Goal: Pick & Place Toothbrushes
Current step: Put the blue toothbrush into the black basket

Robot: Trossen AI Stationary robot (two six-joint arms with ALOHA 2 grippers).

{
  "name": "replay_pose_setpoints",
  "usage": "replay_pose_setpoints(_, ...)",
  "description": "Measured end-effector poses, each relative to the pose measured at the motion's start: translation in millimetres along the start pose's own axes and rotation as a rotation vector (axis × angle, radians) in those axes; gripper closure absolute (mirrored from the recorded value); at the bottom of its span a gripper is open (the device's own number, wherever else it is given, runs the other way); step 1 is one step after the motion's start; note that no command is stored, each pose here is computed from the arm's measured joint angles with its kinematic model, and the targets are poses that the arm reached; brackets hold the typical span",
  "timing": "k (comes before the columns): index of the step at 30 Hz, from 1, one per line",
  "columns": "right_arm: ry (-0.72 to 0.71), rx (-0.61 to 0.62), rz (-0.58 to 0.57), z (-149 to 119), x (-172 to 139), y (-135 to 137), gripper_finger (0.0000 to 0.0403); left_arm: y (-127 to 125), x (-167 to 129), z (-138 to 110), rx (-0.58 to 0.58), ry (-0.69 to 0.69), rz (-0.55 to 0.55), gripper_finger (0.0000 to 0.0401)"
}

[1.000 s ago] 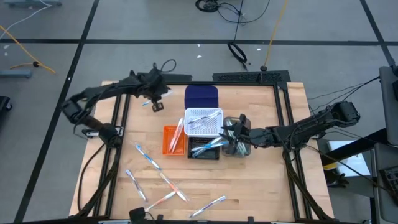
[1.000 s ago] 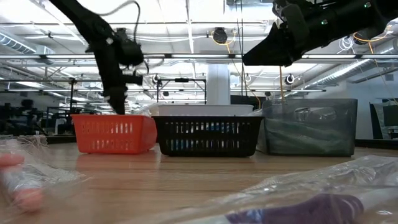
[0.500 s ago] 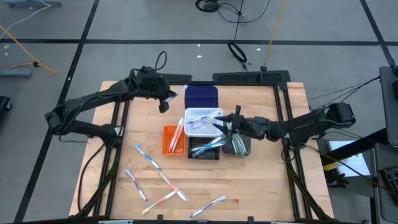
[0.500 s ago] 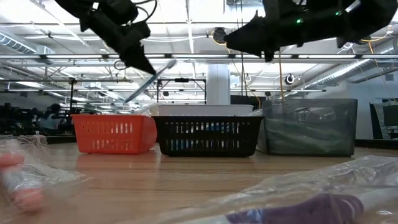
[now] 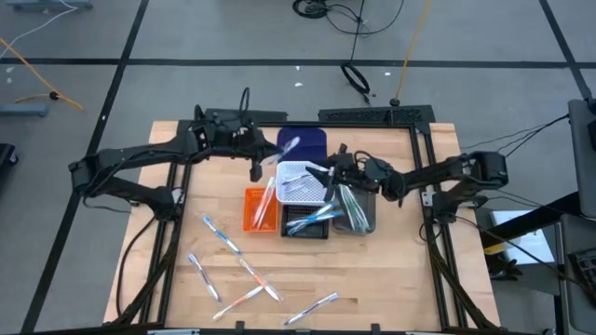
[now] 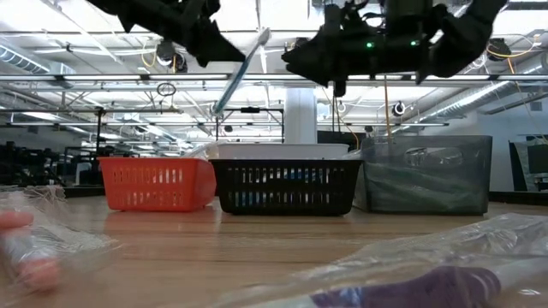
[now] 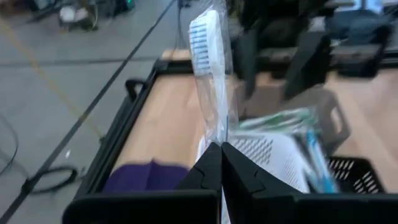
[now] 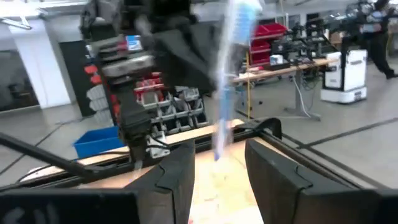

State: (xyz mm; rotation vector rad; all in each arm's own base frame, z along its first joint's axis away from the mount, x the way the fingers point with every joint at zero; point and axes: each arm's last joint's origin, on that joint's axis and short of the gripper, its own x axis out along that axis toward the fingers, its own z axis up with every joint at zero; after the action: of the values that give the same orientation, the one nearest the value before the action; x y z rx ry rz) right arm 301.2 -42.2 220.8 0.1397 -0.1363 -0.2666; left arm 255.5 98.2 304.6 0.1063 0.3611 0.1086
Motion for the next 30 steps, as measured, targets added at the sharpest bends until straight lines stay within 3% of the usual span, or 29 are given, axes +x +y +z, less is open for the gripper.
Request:
replay_pose_setpoints(10,-0.053,0.012,-0.006,15,19,-7,0.0271,-23,20,3,0.031,-0.033,-0.024,0.0401)
replay_pose_setpoints(22,-0.065,0.001,0.023,21,23,-5,0.0274,-30,47,-2,0.033,-0.059,-0.008,0.0401)
replay_pose_setpoints(25,-0.041,-0.002,0.02,18,23,-5,0.0305,-30,50,-3,0.031,-0.061,-0.007,0.0401)
replay_pose_setpoints(28,-0.021,-0.011,0.018,16,23,-5,0.0374,-30,50,-3,0.024,-0.058,-0.005,0.0401)
replay_pose_setpoints(30,-0.02,-0.025,0.018,16,23,-5,0.0388,-29,50,-3,0.014,-0.055,0.013,0.04)
